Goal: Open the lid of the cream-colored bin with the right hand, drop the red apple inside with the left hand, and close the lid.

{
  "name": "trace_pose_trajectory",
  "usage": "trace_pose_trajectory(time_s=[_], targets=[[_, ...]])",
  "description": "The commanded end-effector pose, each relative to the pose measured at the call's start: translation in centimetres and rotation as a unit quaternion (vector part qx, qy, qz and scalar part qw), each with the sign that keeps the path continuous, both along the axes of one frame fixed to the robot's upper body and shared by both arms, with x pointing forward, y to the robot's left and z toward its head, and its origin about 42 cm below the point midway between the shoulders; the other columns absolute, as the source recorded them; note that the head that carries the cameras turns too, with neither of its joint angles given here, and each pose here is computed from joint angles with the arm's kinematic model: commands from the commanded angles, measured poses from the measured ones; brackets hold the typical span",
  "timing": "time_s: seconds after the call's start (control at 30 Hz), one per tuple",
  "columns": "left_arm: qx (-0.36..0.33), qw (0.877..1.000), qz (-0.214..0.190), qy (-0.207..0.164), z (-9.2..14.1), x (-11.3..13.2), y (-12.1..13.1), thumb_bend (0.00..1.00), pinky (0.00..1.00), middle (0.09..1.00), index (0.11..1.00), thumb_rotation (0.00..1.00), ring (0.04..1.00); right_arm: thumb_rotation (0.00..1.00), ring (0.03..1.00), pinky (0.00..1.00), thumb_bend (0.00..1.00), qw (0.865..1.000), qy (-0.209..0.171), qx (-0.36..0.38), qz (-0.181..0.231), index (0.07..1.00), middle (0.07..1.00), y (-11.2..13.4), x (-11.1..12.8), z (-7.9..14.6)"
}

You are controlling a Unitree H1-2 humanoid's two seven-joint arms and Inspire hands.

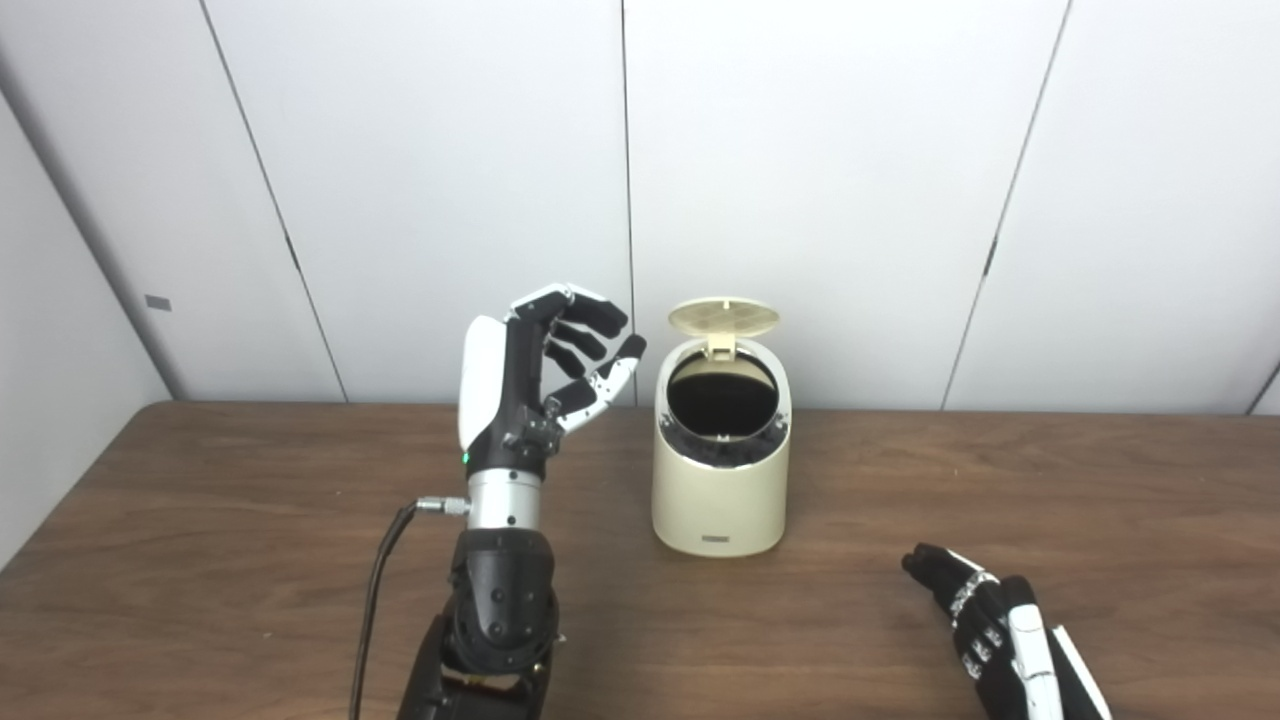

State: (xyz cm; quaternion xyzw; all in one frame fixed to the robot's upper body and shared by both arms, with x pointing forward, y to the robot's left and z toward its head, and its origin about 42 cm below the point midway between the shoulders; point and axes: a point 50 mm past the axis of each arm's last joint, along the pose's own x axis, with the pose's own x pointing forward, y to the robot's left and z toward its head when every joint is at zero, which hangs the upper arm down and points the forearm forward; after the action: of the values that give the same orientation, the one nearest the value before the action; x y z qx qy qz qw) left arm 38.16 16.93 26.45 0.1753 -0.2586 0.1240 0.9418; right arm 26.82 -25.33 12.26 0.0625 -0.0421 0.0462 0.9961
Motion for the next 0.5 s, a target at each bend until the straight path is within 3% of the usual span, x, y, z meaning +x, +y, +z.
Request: trace_pose_trajectory(time_s=[0.0, 0.2, 0.33, 0.43, 0.47], targets=[[-0.024, 0.999, 0.004, -0.031, 1.5, -0.6, 0.6, 0.48, 0.34, 0.512, 0.467, 0.0, 0.44, 0.95, 0.899, 1.0, 0.52, 1.0, -0.014, -0.002, -0.001, 0.75, 0.794, -0.4, 0.2, 0.4], [-0.091, 0.994, 0.002, 0.054, -1.2, -2.5, 3.2, 0.49, 0.36, 0.497, 0.51, 0.0, 0.419, 0.94, 0.897, 1.0, 0.53, 1.0, -0.016, 0.006, -0.001, 0.753, 0.791, -0.4, 0.2, 0.5], [-0.083, 0.99, -0.009, 0.113, -3.5, -4.1, 4.7, 0.51, 0.37, 0.466, 0.536, 0.0, 0.442, 0.93, 0.89, 0.98, 0.54, 1.0, -0.021, 0.016, -0.003, 0.757, 0.799, -0.1, 0.1, 1.2], [-0.078, 0.987, -0.014, 0.137, -5.1, -5.2, 5.7, 0.49, 0.47, 0.59, 0.501, 0.07, 0.526, 0.95, 0.911, 1.0, 0.55, 1.0, -0.025, 0.011, -0.002, 0.789, 0.834, 0.0, 0.0, 1.7], [-0.079, 0.987, -0.016, 0.142, -5.6, -5.6, 5.9, 0.47, 0.51, 0.624, 0.599, 0.22, 0.564, 0.95, 0.926, 1.0, 0.56, 1.0, -0.026, 0.009, -0.002, 0.805, 0.854, 0.0, 0.0, 1.8]])
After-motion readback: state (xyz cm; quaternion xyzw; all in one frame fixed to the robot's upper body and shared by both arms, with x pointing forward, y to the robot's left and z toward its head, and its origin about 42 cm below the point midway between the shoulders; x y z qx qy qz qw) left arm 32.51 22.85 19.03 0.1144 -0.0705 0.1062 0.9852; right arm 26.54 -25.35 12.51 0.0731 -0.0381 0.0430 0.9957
